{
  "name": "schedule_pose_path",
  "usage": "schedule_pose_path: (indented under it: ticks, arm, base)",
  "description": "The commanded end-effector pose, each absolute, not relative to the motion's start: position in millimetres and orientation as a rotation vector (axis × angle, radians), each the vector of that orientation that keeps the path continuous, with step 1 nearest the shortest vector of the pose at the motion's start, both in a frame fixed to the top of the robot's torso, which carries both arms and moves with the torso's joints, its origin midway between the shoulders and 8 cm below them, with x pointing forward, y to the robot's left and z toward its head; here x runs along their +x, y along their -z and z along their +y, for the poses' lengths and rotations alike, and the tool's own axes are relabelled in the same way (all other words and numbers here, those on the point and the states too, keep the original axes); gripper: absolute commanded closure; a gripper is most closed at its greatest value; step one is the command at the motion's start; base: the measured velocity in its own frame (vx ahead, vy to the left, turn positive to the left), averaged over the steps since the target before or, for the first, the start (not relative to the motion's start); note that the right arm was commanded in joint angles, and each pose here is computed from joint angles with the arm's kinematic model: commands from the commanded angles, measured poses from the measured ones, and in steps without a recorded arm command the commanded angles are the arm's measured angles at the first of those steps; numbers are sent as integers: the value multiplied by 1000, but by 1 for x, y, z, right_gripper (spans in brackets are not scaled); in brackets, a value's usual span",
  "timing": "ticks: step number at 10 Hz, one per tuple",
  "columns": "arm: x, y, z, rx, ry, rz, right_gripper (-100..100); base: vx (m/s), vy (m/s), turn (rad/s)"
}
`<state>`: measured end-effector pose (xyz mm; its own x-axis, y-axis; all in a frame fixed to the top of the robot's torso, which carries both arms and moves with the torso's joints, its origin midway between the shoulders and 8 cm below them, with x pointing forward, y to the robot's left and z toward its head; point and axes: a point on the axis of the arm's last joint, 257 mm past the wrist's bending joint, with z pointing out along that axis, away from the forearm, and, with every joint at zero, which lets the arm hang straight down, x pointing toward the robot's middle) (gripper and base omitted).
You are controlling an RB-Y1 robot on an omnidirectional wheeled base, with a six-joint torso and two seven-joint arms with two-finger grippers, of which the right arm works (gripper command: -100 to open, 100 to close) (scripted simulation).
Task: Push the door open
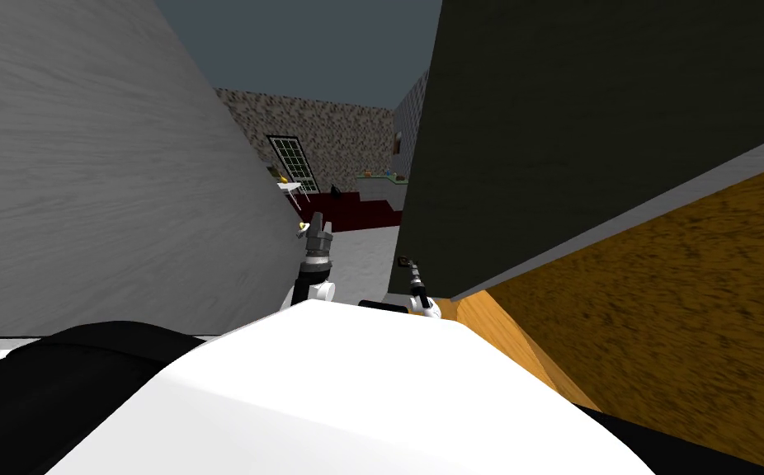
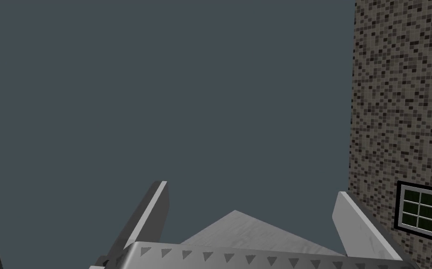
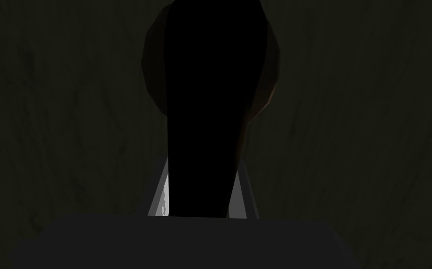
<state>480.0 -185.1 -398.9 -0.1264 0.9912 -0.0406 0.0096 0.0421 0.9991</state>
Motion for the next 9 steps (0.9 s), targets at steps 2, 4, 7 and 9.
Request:
schedule_pose_path:
  ticks: [2,4,7,9]
  arm:
    - [481,395,-195,1126,-1244,1313,100]
    - [483,394,-209,1141,-1222,1289,100]
    - [484,393,-227,1163,-1195,1255,100]
    - [484,392,-238,1180,-1177,1230,100]
  base:
    - [63,31,-13]
    - [37,36,-25]
    - [150,138,-105]
    - [111,71,-37]
